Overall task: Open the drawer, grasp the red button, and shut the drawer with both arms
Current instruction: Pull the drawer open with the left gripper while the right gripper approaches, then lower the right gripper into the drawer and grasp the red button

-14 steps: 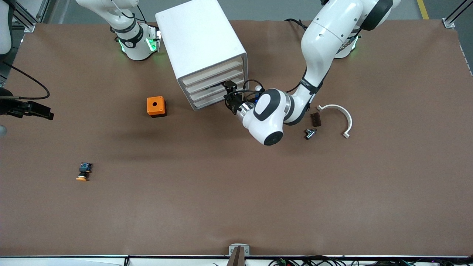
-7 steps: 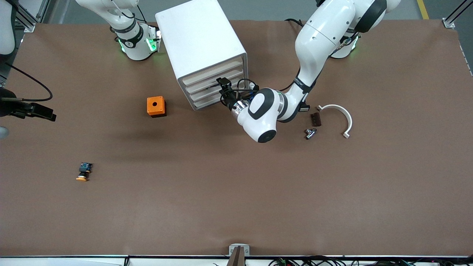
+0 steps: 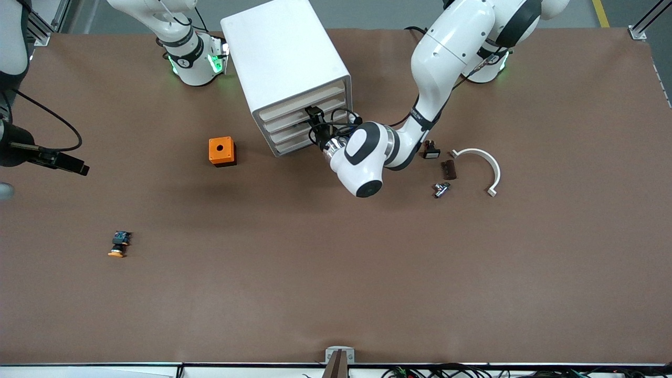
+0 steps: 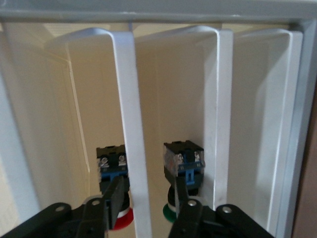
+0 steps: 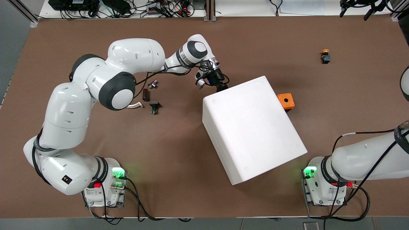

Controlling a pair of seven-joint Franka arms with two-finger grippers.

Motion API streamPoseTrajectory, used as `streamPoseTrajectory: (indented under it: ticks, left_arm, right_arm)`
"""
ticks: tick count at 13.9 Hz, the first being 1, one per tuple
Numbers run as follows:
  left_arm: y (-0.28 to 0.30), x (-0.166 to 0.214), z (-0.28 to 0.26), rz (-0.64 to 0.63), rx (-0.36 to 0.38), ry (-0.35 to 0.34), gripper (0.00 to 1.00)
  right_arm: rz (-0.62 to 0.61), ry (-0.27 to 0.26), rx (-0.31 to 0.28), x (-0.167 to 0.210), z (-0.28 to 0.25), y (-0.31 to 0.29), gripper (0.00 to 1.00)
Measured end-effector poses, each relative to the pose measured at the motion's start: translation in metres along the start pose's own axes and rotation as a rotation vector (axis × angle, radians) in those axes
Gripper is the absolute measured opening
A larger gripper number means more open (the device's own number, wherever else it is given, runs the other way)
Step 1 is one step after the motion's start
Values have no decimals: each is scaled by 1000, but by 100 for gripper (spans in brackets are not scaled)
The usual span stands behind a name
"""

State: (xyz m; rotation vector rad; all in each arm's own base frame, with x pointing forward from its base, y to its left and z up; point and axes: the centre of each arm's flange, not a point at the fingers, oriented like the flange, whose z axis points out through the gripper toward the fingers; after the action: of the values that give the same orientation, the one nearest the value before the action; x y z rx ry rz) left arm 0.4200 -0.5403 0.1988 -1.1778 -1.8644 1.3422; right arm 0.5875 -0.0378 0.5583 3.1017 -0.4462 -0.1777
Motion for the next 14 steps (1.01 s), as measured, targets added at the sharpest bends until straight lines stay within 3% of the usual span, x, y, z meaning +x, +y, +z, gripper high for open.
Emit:
streamPoseTrajectory:
  ticks: [2,3,7,14]
  left_arm:
    - [-2,-1,1,1,14,1,21]
    - [-3,-1,-1,-3,20,-3,13]
    - [10,5,-22,32,50,-70,14]
    - [42,33,-147,45,-18,-253,14]
  right_arm:
    - [72,-4,2,-6,1,-22,100]
    - [108,-12,10,-9,4,-35,100]
    - [235,-22,3,-39,18,-120,100]
    - [394,9,-8,-116,59,-254,100]
